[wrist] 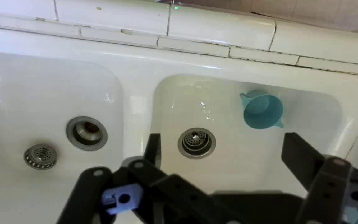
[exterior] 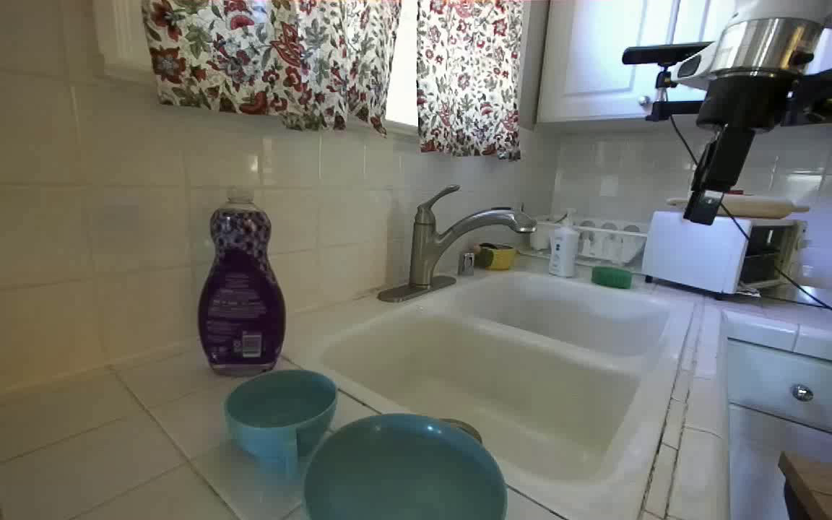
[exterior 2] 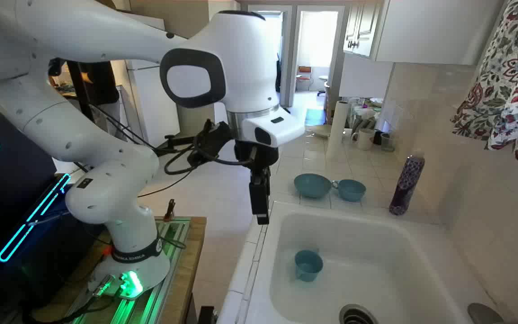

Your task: Put both the blue cup and bowl in the left sink

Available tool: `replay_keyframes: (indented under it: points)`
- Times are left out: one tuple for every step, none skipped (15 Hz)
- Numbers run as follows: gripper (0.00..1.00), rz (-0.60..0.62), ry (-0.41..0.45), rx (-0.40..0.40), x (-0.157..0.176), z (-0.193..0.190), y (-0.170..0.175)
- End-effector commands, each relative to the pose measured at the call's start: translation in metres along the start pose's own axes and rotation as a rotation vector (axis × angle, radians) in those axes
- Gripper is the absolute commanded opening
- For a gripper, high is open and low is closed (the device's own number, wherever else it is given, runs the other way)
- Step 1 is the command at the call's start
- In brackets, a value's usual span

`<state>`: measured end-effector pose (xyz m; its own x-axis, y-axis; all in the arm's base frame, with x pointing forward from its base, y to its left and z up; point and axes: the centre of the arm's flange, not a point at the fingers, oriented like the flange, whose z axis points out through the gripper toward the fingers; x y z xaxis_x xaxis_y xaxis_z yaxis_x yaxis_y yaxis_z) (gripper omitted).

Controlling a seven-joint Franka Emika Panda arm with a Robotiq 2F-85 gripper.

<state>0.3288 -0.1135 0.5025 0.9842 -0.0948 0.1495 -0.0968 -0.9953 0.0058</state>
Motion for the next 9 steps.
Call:
replay_keyframes:
  points:
    - [1.0,0.0,0.0,0.0,0.0,0.0,0.0]
    - [1.0,0.0,0.0,0.0,0.0,0.0,0.0]
    - [1.0,0.0,0.0,0.0,0.0,0.0,0.0]
    - [1.0,0.0,0.0,0.0,0.0,0.0,0.0]
    - [1.0,0.0,0.0,0.0,0.0,0.0,0.0]
    - [1.0,-0.012,0.012,0.01,0.011,0.004,-0.008]
    - [1.0,-0.02,0.02,0.008,0.02,0.006,-0.016]
    - [1.0,-0.03,0.027,0.001,0.033,0.009,-0.028]
    - [1.0,-0.043,0.034,-0.003,0.045,0.012,-0.041]
